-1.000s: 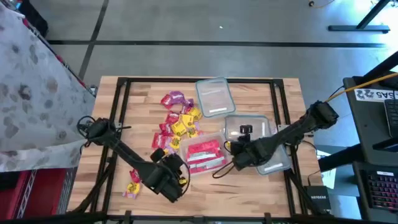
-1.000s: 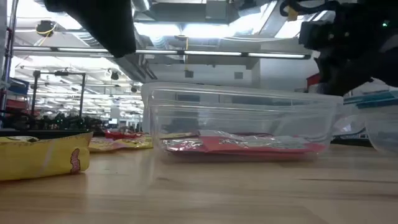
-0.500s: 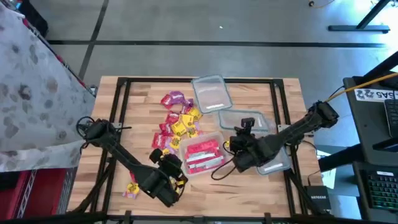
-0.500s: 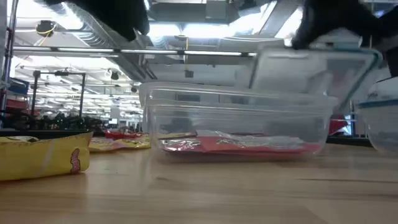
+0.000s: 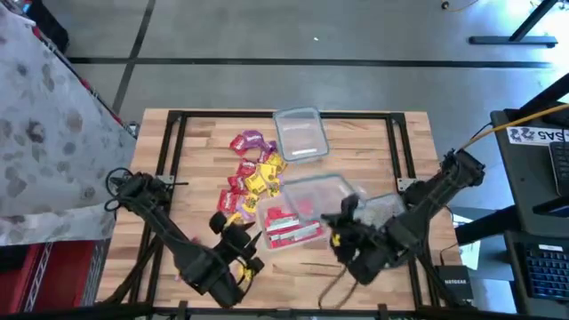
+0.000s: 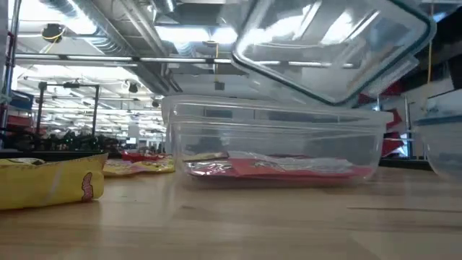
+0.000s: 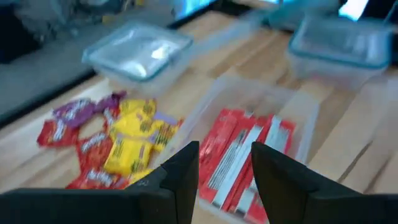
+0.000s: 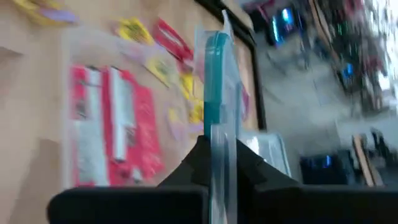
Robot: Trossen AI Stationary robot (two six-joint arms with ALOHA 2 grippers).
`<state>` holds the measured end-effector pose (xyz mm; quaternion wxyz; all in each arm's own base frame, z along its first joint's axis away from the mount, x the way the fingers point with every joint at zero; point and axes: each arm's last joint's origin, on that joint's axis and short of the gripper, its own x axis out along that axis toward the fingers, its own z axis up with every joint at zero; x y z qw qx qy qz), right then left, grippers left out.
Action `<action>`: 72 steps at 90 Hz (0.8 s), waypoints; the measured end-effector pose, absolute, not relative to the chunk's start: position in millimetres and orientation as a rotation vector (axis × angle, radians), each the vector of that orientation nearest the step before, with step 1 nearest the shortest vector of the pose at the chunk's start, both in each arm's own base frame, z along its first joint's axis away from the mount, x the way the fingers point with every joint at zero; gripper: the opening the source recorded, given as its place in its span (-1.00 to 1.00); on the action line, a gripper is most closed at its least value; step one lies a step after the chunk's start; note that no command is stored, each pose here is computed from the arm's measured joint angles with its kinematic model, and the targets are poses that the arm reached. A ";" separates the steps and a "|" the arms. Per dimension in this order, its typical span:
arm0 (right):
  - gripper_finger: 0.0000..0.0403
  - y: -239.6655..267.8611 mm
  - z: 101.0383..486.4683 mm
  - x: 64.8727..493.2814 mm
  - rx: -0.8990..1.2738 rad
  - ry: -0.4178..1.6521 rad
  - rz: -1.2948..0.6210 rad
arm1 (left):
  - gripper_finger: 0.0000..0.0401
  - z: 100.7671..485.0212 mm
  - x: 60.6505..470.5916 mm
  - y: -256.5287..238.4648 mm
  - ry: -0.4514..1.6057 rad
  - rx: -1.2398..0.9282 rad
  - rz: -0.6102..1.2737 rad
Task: Sort candy
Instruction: Close the top rectangular transparent food container
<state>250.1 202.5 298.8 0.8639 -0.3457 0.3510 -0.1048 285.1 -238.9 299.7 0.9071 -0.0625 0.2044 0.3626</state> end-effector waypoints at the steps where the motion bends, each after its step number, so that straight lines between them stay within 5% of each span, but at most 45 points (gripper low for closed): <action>1: -1.00 204.9 297.3 250.9 -0.728 0.731 -0.216 | -0.36 300.5 284.9 -239.4 0.414 -0.125 0.747; 36: -1.00 256.4 242.3 299.3 -0.829 0.692 -0.230 | -0.36 308.3 291.8 -245.5 0.293 -0.134 0.728; 72: -1.00 255.5 204.1 355.0 -0.820 0.831 -0.270 | -0.36 308.6 305.9 -230.3 0.306 -0.109 0.769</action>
